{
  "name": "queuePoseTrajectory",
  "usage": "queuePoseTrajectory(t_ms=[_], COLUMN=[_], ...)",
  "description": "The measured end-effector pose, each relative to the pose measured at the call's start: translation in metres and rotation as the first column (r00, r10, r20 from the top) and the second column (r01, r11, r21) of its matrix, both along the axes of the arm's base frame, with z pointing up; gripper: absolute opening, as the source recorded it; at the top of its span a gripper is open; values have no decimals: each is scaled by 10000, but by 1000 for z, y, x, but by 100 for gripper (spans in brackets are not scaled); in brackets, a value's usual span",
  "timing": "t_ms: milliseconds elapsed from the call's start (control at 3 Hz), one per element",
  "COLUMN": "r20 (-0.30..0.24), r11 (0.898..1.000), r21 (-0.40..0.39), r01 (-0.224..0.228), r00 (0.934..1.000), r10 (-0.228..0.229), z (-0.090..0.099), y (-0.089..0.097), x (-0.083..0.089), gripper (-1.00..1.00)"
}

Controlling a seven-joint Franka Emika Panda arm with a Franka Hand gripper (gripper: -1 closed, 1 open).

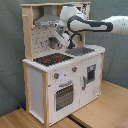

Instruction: Play with the kitchen

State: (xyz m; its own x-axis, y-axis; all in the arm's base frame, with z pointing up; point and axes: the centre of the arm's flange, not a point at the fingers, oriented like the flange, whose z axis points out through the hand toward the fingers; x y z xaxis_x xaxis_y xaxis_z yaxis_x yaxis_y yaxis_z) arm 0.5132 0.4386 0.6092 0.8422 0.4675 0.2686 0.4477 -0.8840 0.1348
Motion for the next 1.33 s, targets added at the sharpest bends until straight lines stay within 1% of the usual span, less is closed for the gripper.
queuePoseTrajectory(t_ms=[667, 1000, 1333], r20=[162, 94, -591], r11=[9977, 9939, 9815], r21=[61, 76, -166], r01=[-680, -1099, -1908], r00=[9976, 9939, 9801], r10=[679, 1099, 1896], z=[-4, -11, -26], y=[25, 38, 52], x=[8, 11, -1], gripper=[-100, -100, -100])
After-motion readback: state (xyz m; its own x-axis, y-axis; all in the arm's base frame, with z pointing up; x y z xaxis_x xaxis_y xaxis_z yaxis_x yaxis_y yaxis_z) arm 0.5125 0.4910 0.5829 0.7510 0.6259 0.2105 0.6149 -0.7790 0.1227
